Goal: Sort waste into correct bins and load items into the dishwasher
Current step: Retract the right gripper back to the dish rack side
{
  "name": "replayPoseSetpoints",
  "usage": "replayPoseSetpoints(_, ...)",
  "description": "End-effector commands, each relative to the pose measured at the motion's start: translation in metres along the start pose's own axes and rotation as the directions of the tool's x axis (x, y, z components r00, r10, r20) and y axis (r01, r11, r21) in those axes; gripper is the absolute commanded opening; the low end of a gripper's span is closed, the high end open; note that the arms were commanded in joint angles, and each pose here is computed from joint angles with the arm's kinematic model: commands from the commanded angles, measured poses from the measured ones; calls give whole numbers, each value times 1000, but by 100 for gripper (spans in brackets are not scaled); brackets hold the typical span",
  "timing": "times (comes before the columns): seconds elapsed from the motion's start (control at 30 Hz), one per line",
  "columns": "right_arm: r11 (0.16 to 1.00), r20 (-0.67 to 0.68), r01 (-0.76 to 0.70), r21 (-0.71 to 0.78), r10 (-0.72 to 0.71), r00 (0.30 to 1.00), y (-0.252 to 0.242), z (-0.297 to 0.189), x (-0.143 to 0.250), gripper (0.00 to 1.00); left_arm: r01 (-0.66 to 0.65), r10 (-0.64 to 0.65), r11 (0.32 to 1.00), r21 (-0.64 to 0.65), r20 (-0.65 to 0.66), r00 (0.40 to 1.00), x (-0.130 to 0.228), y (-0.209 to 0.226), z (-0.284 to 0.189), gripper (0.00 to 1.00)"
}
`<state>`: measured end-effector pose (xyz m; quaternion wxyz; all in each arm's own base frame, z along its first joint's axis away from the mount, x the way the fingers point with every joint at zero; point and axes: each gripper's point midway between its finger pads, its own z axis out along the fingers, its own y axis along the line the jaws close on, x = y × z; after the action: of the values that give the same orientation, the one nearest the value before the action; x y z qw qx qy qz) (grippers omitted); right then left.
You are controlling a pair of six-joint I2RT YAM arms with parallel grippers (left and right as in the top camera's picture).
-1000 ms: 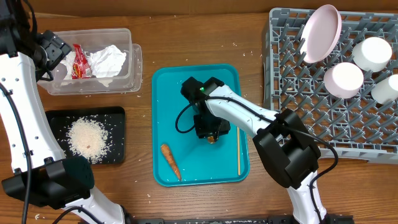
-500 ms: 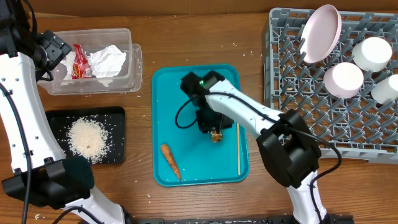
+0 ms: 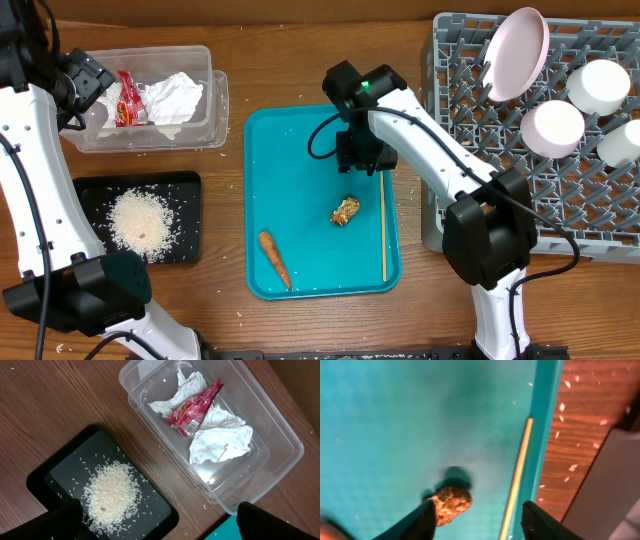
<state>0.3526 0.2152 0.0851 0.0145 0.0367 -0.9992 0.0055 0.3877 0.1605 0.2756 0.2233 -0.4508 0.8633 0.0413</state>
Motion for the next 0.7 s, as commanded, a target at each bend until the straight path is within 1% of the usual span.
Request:
replayPoseSetpoints(0.0,999,55,7,-37,-5,998,6,-16,-6,61,3,-3,1000,-9,5,1000,0,-1,1,100)
replayPoseSetpoints(0.1,999,121,-47,8,46,992,-10,-31,-21,65,3,-3,1000,-9,5,1000,0,-1,1,100)
replayPoseSetpoints(0.17,995,184,-96,33,88,979,-26,-57,-31,68,3,-3,1000,-9,5,1000,0,-1,1,100)
replayPoseSetpoints(0.23,991,267,-131,34,117,956,-42,-96,-40,75,3,-3,1000,-9,5,1000,0,-1,1,100)
replayPoseSetpoints(0.3,985,346,-171,23,153,926,-60,-134,-46,90,3,-3,1000,-9,5,1000,0,-1,1,100)
replayPoseSetpoints(0.33,981,379,-194,17,173,909,-70,-151,-47,100,3,-3,1000,-9,5,1000,0,-1,1,100)
replayPoseSetpoints(0.43,961,460,-274,-22,253,851,-108,-194,-48,100,3,-3,1000,-9,5,1000,0,-1,1,100)
replayPoseSetpoints(0.5,930,507,-364,-59,342,791,-151,-221,-45,100,3,-3,1000,-9,5,1000,0,-1,1,100)
replayPoseSetpoints(0.57,897,528,-435,-78,408,745,-185,-233,-42,100,3,-3,1000,-9,5,1000,0,-1,1,100)
replayPoseSetpoints(0.67,818,539,-568,-92,521,662,-250,-240,-32,100,3,-3,1000,-9,5,1000,0,-1,1,100)
